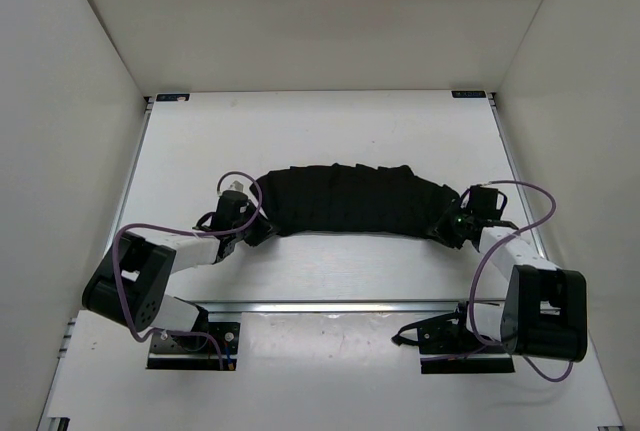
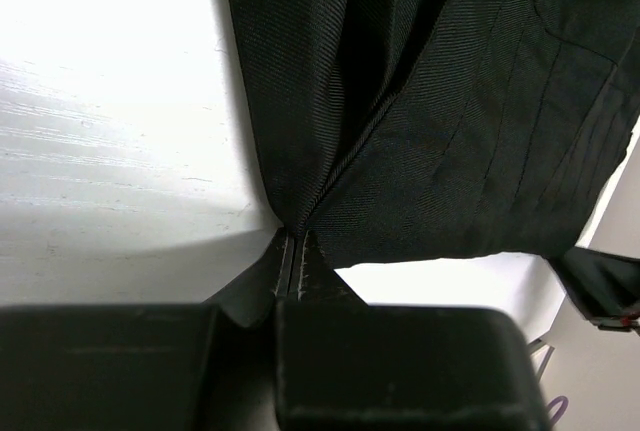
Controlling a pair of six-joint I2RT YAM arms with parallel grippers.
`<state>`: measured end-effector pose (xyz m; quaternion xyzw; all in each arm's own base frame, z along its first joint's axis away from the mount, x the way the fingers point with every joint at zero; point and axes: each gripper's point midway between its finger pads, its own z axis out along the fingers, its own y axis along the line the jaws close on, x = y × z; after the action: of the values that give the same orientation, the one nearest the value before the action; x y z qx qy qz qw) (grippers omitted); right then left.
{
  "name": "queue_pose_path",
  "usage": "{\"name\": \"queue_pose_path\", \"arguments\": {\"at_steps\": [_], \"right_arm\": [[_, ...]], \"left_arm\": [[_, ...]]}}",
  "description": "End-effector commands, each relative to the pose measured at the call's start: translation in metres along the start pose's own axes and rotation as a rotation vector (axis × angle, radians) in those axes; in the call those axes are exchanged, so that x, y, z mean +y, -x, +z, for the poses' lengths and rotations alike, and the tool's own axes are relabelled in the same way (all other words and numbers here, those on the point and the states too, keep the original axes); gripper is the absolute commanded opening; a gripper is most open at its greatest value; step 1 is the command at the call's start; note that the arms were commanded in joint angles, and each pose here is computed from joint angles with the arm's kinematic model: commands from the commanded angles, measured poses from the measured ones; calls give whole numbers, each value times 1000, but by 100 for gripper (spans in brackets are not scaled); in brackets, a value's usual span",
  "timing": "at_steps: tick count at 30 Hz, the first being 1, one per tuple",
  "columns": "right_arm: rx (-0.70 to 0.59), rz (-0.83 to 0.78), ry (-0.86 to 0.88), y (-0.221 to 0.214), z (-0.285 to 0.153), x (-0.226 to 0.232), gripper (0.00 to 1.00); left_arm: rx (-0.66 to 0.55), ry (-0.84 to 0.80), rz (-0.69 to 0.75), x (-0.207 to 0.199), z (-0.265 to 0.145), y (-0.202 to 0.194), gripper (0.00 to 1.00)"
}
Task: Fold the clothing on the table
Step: Fold the skirt
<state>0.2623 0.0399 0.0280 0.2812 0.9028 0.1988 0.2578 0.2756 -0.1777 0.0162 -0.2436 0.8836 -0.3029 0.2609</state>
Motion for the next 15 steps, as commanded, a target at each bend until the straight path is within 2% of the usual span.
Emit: {"name": "queue_pose_path", "arguments": {"at_steps": [1, 2, 8, 11, 15], "right_arm": [[-41, -11, -18, 13, 2, -3, 13], [-50, -1, -21, 16, 1, -5, 0], [-114, -50, -36, 50, -27, 2, 0], [-102, -177, -53, 67, -41, 19, 0], [-50, -356, 40, 79, -61, 73, 0]], "left_arm": [[-7, -5, 14, 2, -4, 1, 0], [-6, -2, 20, 2, -5, 0, 0], [74, -8, 69, -7, 1, -21, 0], [87, -29, 78, -17, 7, -30, 0], [102, -37, 49, -18, 15, -36, 0]]}}
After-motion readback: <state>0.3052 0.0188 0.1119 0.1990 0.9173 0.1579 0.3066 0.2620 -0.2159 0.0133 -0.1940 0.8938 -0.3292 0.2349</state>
